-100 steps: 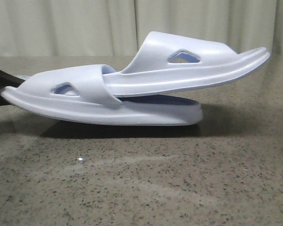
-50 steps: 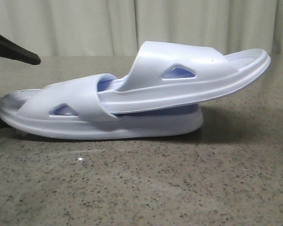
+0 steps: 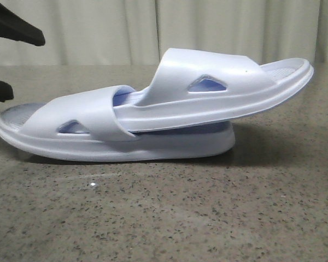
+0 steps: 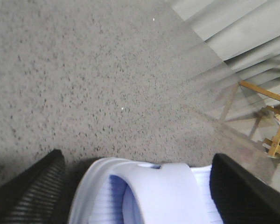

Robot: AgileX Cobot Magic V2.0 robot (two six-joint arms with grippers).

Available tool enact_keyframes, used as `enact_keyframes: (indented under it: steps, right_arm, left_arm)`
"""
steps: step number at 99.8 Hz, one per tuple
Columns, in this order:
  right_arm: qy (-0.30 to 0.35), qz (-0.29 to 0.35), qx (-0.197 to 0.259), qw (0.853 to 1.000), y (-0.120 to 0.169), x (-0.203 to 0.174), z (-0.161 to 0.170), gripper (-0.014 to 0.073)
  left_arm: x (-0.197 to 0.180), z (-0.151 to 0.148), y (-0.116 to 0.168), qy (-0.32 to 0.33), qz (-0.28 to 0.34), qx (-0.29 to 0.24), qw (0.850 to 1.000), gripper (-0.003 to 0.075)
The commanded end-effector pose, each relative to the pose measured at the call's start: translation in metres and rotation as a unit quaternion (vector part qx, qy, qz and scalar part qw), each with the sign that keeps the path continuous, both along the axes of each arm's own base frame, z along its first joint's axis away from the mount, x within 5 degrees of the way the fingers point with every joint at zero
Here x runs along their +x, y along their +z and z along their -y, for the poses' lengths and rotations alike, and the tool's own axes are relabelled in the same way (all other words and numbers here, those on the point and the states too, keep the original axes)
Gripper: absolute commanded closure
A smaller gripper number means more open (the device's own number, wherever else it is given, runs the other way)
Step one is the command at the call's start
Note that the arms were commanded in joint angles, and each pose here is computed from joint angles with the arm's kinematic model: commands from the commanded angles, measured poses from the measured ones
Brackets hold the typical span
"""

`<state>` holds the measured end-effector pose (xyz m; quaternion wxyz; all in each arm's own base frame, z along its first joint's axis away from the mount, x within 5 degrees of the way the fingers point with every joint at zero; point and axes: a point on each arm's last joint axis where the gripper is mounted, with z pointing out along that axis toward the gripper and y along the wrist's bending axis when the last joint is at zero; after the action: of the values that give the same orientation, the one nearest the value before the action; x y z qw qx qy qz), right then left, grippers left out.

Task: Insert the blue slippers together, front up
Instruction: 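Open both grippers and release the stacked slippers on the table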

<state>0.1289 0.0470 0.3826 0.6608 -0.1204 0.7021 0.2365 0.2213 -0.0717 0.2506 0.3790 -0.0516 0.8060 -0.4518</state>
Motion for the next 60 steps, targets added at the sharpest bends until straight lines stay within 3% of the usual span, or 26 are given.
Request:
enact_keyframes:
  steps: [1, 13, 28, 45, 60]
  right_arm:
    - [-0.030, 0.029, -0.009, 0.999, 0.011, 0.000, 0.005, 0.0222]
    - [-0.048, 0.035, -0.030, 0.998, 0.010, 0.002, 0.008, 0.0222]
    - [-0.085, 0.032, -0.045, 0.995, 0.001, 0.006, 0.014, 0.0222]
    - [-0.150, 0.026, -0.043, 0.987, -0.019, 0.006, 0.026, 0.0222]
    - [-0.164, 0.070, -0.065, 0.982, -0.023, -0.018, 0.029, 0.0222]
  left_arm:
    - [-0.002, -0.002, 0.029, 0.019, 0.070, -0.007, 0.997, 0.0158]
    - [-0.014, -0.013, 0.044, 0.068, 0.124, 0.071, 0.987, 0.0158]
    - [-0.043, -0.025, 0.070, 0.103, 0.210, 0.159, 0.959, 0.0160]
    - [-0.086, -0.032, 0.098, 0.133, 0.308, 0.188, 0.923, 0.0163]
    - [-0.114, -0.035, 0.100, 0.142, 0.350, 0.199, 0.904, 0.0174]
